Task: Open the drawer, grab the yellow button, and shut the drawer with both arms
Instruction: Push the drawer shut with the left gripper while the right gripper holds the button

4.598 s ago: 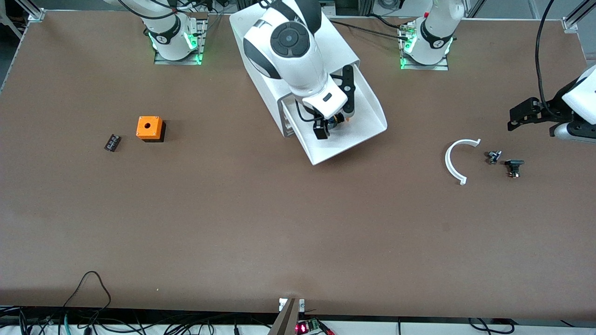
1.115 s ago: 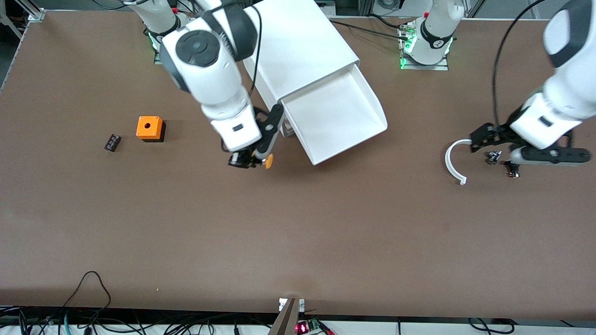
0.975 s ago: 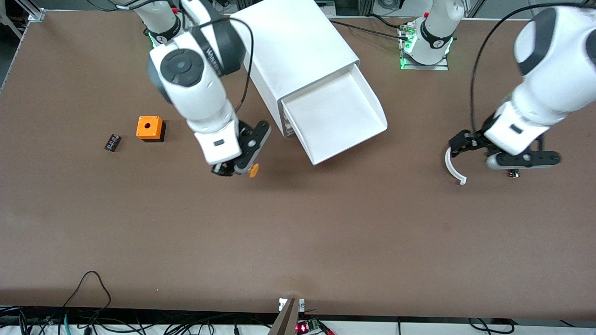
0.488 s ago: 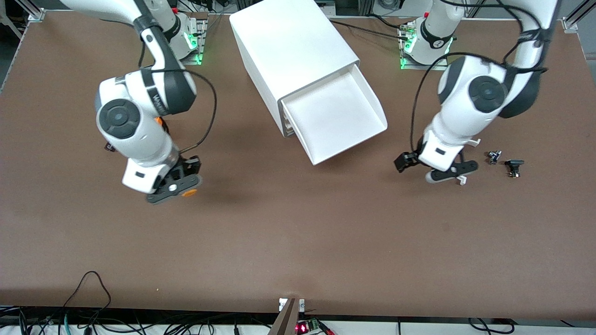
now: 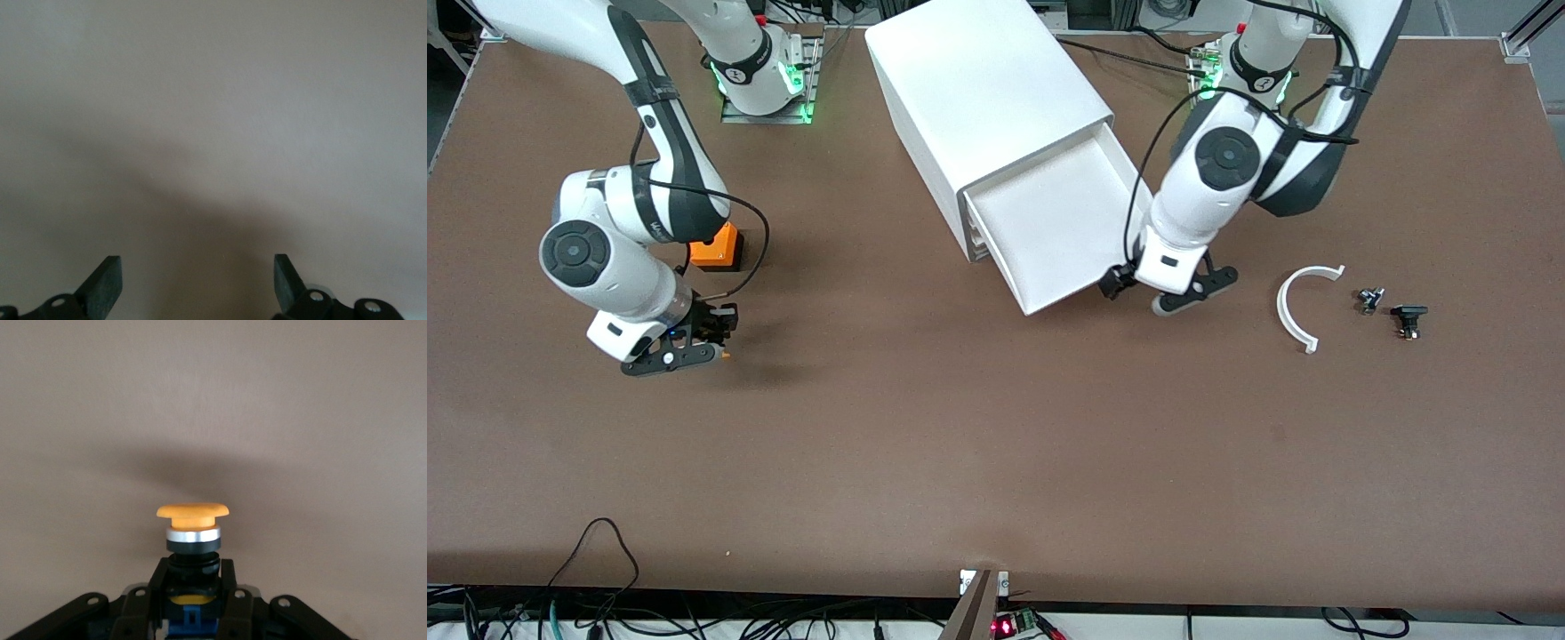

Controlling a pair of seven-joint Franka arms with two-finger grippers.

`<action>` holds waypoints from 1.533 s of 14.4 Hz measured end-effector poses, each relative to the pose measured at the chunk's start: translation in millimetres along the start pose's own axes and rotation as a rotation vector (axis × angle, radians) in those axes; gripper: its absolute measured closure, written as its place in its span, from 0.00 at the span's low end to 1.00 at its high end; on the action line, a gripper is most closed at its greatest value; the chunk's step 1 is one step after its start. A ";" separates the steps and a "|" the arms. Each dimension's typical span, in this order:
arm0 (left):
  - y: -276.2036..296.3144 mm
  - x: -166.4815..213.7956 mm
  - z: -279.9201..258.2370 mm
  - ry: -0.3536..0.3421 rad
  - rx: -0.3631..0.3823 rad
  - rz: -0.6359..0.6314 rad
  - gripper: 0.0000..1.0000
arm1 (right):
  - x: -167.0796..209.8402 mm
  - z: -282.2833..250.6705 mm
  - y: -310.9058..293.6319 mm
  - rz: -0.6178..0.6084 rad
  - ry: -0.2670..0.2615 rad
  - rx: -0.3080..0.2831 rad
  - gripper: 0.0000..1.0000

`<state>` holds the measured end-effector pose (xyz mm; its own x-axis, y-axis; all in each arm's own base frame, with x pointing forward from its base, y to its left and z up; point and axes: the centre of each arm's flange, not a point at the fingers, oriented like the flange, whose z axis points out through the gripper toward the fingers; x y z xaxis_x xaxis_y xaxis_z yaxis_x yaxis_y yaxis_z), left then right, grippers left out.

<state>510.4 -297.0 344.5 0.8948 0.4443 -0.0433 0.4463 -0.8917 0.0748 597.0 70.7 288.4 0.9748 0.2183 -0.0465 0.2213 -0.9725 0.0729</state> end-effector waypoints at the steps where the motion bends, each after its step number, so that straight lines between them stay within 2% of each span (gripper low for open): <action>1: 3.0 -10.5 1.7 -0.006 0.004 0.006 0.00 | -11.1 13.9 0.1 0.003 -0.002 0.004 0.67; 4: 8.3 -44.9 6.6 -0.030 0.035 0.058 0.00 | -34.9 40.3 14.9 0.026 -0.011 0.012 0.67; 7: 17.5 -96.9 7.3 -0.054 0.076 0.141 0.00 | -51.3 61.3 43.0 -0.047 0.031 0.016 0.67; 9: 23.0 -131.2 7.2 -0.063 0.097 0.195 0.00 | -57.7 68.0 60.2 -0.080 0.039 0.016 0.67; 13: 28.7 -160.9 7.4 -0.066 0.104 0.249 0.00 | -57.4 81.4 66.6 -0.118 0.060 0.015 0.67; 14: 30.2 -167.5 7.7 -0.068 0.105 0.261 0.00 | -57.4 84.9 66.7 -0.119 0.060 0.016 0.62; 18: 30.3 -176.5 9.0 -0.072 0.112 0.277 0.00 | -55.3 83.0 68.1 -0.112 0.054 0.017 0.30; 20: 29.9 -177.4 8.2 -0.072 0.114 0.279 0.00 | -50.7 72.8 68.5 -0.111 0.037 0.019 0.07; 21: 29.6 -177.6 8.0 -0.072 0.116 0.279 0.00 | -46.7 63.8 67.6 -0.114 0.024 0.021 0.00; 22: 29.6 -177.7 7.9 -0.071 0.116 0.279 0.00 | -40.5 51.4 64.5 -0.110 0.010 0.026 0.00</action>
<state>364.5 -403.0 346.5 0.9783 0.1771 -0.1073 0.1760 -0.9842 -0.0201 570.2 -5.0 243.8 0.9450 0.3243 -0.0430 0.3260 -0.9445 0.0415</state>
